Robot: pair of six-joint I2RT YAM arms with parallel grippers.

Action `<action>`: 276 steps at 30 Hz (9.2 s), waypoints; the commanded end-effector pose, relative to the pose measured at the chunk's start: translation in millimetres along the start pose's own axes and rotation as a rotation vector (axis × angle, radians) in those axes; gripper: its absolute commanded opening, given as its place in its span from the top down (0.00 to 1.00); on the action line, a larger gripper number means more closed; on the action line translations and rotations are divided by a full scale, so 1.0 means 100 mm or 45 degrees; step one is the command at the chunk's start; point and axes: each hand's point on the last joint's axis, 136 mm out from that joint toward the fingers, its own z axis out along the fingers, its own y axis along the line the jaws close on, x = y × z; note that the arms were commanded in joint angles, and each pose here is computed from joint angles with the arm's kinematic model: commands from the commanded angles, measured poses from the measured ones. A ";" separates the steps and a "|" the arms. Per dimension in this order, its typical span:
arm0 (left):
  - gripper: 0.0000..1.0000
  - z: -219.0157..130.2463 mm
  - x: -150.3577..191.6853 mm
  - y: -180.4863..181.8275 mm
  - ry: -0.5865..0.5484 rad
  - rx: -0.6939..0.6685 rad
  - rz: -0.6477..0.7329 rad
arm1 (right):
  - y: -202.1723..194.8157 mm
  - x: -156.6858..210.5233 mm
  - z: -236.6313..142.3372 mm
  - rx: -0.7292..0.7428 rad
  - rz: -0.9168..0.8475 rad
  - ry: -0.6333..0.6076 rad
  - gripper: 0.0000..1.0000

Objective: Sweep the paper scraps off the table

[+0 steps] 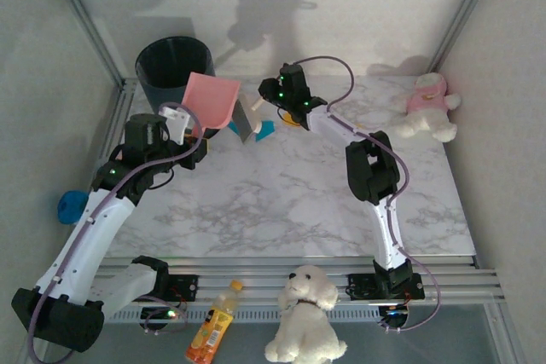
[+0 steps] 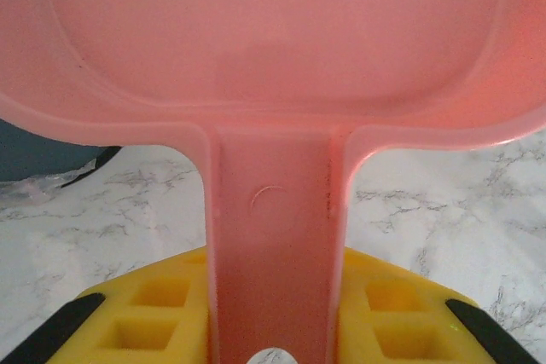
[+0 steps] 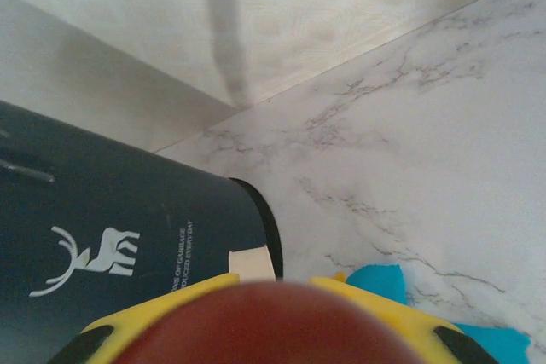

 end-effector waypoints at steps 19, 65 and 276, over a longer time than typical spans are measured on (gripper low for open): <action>1.00 -0.05 0.00 -0.03 -0.032 0.003 0.008 | -0.67 0.01 0.03 0.314 0.104 -0.039 1.00; 1.00 0.03 0.05 -0.06 -0.004 0.041 0.013 | -0.51 -0.31 -0.86 0.310 -0.040 -0.171 1.00; 1.00 1.52 1.89 -0.54 1.223 0.146 0.765 | -0.78 0.31 -2.23 0.462 -0.744 -0.256 1.00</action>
